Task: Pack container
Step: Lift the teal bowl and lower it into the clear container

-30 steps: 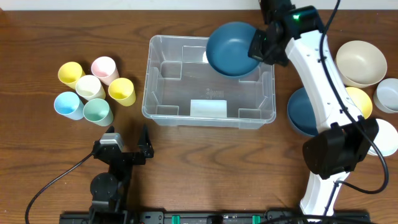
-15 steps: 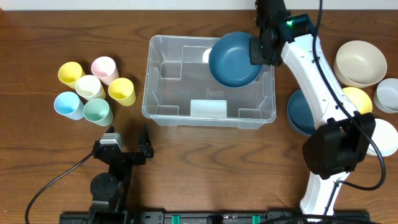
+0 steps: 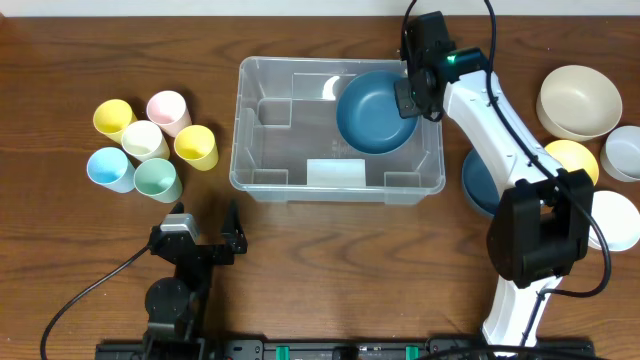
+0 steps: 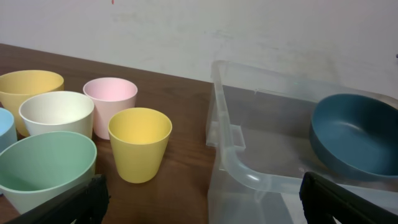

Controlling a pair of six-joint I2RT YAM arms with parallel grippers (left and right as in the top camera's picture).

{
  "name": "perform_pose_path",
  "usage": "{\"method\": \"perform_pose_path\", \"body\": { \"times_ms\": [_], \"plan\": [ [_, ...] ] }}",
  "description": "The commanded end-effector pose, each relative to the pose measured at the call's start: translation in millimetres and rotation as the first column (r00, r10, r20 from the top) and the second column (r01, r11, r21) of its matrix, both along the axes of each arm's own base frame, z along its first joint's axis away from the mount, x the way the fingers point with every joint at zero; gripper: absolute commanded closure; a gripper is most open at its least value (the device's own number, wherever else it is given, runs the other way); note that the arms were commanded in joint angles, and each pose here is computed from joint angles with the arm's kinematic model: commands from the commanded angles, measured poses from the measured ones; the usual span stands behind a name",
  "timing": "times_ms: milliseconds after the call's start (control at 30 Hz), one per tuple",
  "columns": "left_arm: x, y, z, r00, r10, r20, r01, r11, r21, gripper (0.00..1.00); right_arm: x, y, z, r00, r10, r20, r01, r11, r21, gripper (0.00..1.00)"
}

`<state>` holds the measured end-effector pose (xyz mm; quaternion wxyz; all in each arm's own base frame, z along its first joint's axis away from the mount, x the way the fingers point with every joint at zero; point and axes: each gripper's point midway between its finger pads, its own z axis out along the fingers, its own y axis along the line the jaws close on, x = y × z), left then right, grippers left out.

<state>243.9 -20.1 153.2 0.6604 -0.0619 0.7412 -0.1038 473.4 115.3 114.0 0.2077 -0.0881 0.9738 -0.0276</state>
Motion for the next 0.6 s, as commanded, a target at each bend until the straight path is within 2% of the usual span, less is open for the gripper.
{"method": "perform_pose_path", "body": {
  "times_ms": [0,67,200,233,433,567],
  "plan": [
    [-0.5,4.1,-17.4,0.999,0.019,-0.050,-0.018,1.000,0.025,0.02,1.7,6.4,1.2,0.999,0.033,0.024,-0.032,0.999,-0.016,0.98],
    [-0.5,4.2,-17.4,0.999,0.020,-0.050,-0.018,1.000,0.025,0.02,3.4,6.8,0.8,0.999,0.033,0.032,-0.033,0.999,-0.015,0.92],
    [-0.5,4.1,-17.4,0.999,0.019,-0.050,-0.018,1.000,0.025,0.02,6.6,7.9,2.3,0.998,0.047,0.047,-0.046,0.999,-0.017,0.53],
    [-0.5,4.2,-17.4,0.999,0.020,-0.050,-0.018,1.000,0.025,0.02,7.5,8.2,2.7,0.997,0.050,0.050,-0.049,0.999,-0.018,0.50],
    [-0.5,4.1,-17.4,0.999,0.019,-0.050,-0.018,1.000,0.025,0.02,9.9,14.6,10.1,0.996,0.061,0.067,-0.061,0.998,0.000,0.48],
    [-0.5,4.1,-17.4,0.999,0.019,-0.050,-0.018,1.000,0.025,0.02,6.8,28.2,36.6,0.992,0.083,0.096,-0.089,0.994,0.064,0.48]
  ]
}}
